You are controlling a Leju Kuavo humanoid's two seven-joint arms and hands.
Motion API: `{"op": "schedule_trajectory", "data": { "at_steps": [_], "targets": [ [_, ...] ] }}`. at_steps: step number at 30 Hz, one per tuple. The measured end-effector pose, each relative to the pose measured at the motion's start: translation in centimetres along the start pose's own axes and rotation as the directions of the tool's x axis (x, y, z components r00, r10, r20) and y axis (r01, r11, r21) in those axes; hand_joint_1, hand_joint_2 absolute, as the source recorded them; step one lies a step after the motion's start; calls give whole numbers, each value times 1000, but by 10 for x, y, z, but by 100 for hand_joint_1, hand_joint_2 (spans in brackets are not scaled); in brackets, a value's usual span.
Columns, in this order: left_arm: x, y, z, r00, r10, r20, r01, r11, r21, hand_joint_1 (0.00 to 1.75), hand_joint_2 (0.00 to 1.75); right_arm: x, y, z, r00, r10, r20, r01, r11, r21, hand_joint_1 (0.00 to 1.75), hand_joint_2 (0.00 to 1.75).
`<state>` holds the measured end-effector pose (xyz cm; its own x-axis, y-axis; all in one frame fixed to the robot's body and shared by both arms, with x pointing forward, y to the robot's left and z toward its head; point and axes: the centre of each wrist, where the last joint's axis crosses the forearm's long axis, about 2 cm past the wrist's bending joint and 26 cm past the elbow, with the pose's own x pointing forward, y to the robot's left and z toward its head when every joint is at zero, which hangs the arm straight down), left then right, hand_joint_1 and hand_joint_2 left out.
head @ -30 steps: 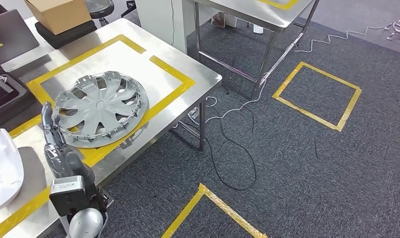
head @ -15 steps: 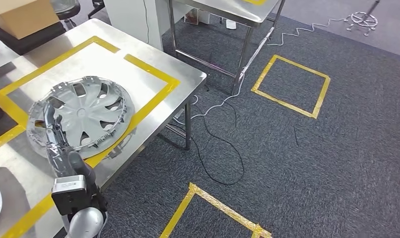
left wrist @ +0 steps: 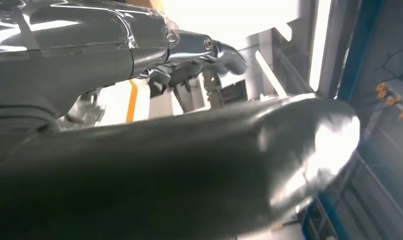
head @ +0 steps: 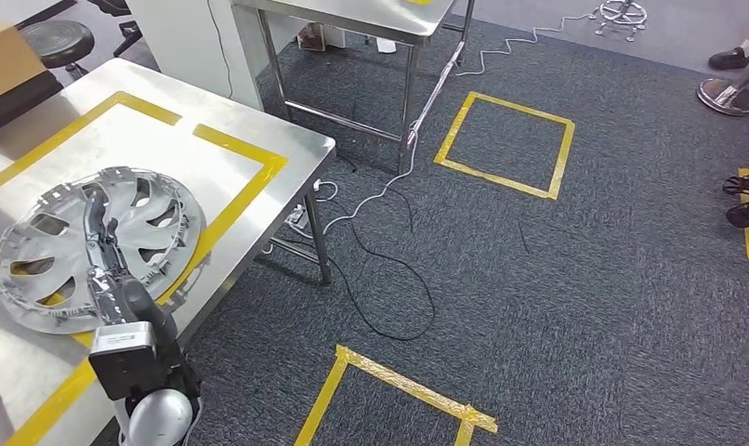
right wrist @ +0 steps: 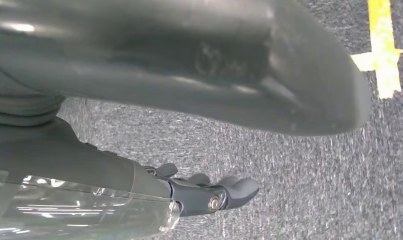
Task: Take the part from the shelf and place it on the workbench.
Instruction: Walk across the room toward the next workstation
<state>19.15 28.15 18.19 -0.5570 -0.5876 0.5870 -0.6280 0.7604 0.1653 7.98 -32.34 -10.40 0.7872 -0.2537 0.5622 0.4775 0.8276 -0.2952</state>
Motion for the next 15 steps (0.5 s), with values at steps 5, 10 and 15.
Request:
{"op": "schedule_trajectory", "data": {
  "at_steps": [5,10,15],
  "targets": [
    [-1,1,0,1000,-1,2,1,1000,-5,0,0,0,0,0,1000,-2,0,2,1000,1,0,0],
    [-1,0,-3,1000,4,5,-4,1000,-3,0,0,-1,2,1,1000,-14,-4,14,1000,1,0,0],
    [-2,-1,-6,1000,15,5,-15,1000,8,0,0,-1,5,2,1000,-26,-8,26,1000,0,0,0]
  ]
}}
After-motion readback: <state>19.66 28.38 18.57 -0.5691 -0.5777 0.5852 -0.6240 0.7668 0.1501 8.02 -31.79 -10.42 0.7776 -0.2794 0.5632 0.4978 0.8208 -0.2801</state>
